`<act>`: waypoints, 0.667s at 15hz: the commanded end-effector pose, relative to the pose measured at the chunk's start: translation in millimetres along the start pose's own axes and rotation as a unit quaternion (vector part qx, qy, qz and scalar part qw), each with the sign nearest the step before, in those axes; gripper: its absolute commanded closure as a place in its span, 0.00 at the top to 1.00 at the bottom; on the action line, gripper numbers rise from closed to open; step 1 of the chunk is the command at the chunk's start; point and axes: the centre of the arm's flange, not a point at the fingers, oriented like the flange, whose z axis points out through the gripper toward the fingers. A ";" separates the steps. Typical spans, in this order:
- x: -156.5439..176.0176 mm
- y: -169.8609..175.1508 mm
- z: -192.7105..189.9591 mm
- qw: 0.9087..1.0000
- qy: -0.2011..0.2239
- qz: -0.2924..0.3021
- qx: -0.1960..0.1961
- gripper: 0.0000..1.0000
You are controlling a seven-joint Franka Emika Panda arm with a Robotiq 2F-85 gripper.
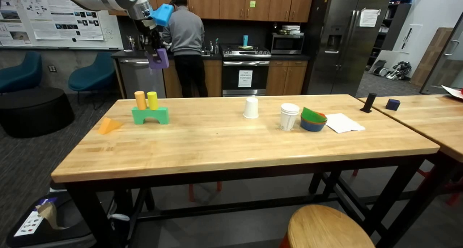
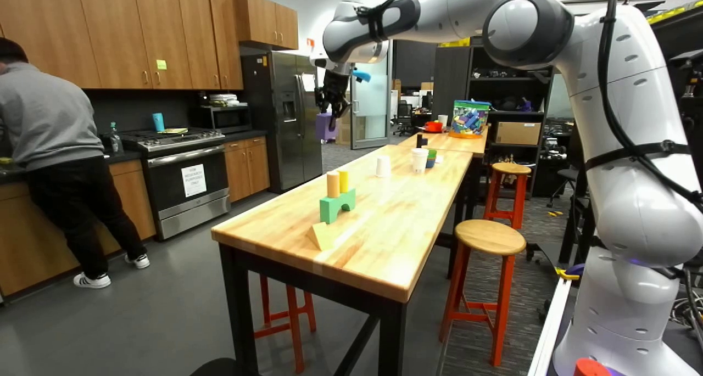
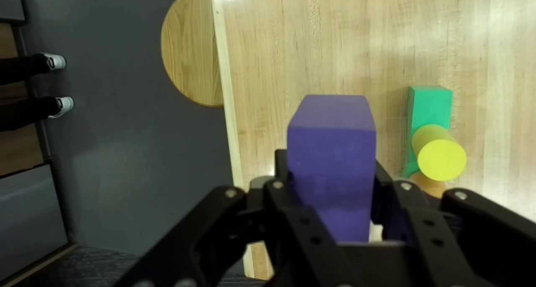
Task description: Put the purple block on the tower of blocks
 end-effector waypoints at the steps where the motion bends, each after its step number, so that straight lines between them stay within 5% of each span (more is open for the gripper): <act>1: -0.2 4.3 -6.5 1.000 -0.006 0.009 -0.003 0.16; 10: -1.4 3.4 -10.0 1.000 -0.005 0.022 -0.007 0.16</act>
